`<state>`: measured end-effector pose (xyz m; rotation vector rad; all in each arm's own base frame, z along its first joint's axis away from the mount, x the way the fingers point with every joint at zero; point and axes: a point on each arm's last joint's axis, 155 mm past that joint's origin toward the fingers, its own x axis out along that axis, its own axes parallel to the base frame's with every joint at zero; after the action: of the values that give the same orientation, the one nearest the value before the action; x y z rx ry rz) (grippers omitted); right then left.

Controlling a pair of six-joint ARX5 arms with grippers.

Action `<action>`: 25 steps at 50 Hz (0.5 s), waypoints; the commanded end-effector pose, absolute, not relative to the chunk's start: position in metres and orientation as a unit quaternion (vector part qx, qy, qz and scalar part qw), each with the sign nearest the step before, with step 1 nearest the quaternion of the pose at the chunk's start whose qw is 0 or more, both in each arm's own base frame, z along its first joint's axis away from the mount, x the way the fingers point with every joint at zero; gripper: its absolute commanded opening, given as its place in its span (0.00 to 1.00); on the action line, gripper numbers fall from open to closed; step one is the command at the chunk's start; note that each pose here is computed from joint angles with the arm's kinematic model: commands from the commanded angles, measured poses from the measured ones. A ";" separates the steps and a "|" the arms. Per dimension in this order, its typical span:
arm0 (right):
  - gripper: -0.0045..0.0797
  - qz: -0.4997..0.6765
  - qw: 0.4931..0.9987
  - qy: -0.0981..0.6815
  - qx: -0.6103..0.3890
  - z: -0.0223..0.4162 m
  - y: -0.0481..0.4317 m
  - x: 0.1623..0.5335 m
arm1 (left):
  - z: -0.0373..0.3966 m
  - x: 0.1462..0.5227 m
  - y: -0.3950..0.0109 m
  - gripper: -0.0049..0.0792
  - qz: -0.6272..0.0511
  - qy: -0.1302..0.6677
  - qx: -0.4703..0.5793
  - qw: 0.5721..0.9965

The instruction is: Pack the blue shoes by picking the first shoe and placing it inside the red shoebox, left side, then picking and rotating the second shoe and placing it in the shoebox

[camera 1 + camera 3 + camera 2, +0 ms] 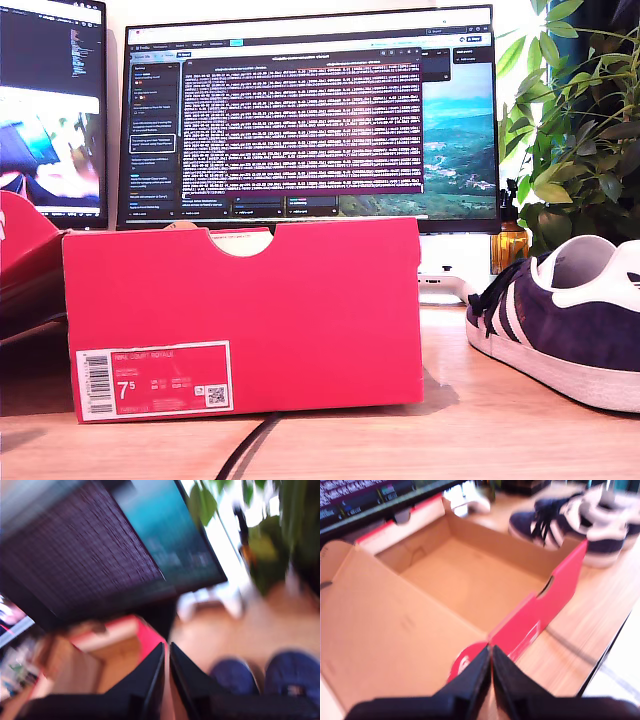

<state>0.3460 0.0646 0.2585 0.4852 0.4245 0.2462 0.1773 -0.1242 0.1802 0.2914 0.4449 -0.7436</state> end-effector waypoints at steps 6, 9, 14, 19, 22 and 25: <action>0.05 0.142 0.935 0.239 0.219 0.244 0.083 0.361 | 0.146 0.186 -0.128 0.04 -0.352 0.278 0.189 0.873; 0.05 0.146 0.933 0.249 0.215 0.236 0.088 0.365 | 0.137 0.185 -0.137 0.04 -0.365 0.293 0.203 0.860; 0.05 0.145 0.933 0.259 0.204 0.227 0.091 0.370 | 0.127 0.180 -0.162 0.04 -0.400 0.311 0.200 0.839; 0.05 0.141 0.937 0.257 0.191 0.224 0.088 0.374 | 0.128 0.180 -0.189 0.04 -0.375 0.358 0.070 0.852; 0.05 0.135 0.939 0.255 0.188 0.224 0.086 0.376 | 0.135 0.184 -0.203 0.04 -0.362 0.358 0.021 0.860; 0.05 0.129 0.943 0.250 0.175 0.224 0.083 0.377 | 0.145 0.194 -0.207 0.04 -0.325 0.348 -0.032 0.879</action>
<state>0.3719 0.0846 0.2117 0.3913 0.5507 0.2664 0.1867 -0.2059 0.1383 0.0906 0.7231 -0.7684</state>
